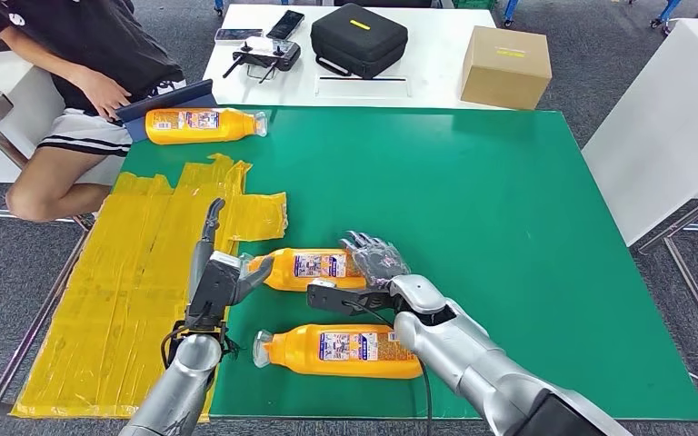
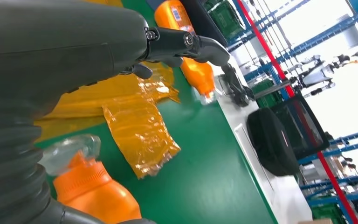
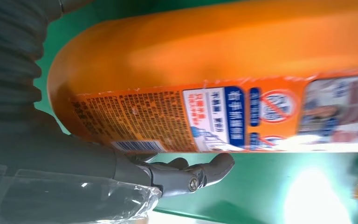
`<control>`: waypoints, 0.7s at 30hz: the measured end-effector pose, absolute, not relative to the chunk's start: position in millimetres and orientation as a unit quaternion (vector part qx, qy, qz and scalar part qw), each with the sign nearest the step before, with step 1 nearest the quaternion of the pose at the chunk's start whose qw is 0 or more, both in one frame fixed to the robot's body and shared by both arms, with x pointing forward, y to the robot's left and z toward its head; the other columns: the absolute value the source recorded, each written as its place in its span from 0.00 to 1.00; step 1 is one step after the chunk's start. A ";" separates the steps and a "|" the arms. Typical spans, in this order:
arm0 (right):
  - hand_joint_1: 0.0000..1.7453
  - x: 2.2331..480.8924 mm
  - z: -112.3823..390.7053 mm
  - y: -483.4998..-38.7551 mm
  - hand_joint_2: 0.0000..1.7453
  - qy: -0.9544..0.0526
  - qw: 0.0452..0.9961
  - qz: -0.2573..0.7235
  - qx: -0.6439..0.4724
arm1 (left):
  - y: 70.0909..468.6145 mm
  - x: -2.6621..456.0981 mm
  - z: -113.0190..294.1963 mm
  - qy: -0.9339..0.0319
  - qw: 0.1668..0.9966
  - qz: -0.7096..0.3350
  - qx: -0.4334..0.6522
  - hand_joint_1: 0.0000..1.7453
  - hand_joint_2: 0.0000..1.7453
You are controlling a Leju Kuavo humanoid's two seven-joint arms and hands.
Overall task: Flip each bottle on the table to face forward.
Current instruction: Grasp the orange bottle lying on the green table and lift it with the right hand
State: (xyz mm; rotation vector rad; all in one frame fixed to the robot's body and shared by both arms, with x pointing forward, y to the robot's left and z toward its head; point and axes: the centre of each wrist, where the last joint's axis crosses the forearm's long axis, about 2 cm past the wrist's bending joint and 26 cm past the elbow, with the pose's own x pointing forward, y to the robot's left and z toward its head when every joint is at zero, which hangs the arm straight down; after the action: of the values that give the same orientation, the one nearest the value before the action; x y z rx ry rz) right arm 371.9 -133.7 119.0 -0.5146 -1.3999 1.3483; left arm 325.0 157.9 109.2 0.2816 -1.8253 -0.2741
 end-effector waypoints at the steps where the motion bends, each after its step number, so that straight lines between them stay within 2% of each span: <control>1: 0.00 371.7 117.8 -133.0 1.00 -0.586 0.541 0.563 -0.218 | 156.4 325.1 109.7 -0.786 0.594 -0.119 0.120 0.00 1.00; 13: 0.00 370.9 115.0 -122.7 1.00 -0.574 0.561 0.549 -0.234 | 148.8 327.9 114.7 -0.791 0.589 -0.123 0.111 0.00 1.00; 14: 0.07 370.8 115.0 -121.9 1.00 -0.574 0.562 0.548 -0.235 | 148.6 327.8 114.7 -0.791 0.590 -0.122 0.110 0.00 1.00; 17: 0.74 370.6 114.5 -120.8 1.00 -0.573 0.565 0.546 -0.235 | 148.4 327.9 114.6 -0.791 0.590 -0.122 0.110 0.00 1.00; 18: 0.91 370.6 114.3 -120.6 1.00 -0.572 0.565 0.546 -0.235 | 148.4 327.9 114.6 -0.790 0.590 -0.122 0.110 0.00 1.00; 21: 0.99 370.7 114.0 -120.1 1.00 -0.573 0.565 0.544 -0.235 | 148.4 328.6 114.8 -0.790 0.591 -0.121 0.109 0.00 1.00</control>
State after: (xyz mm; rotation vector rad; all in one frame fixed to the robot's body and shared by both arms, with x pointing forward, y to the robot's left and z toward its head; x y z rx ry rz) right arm 370.7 -120.1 114.0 -0.5534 -1.3482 1.2798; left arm 328.6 148.4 114.8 0.2533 -1.8393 -0.2813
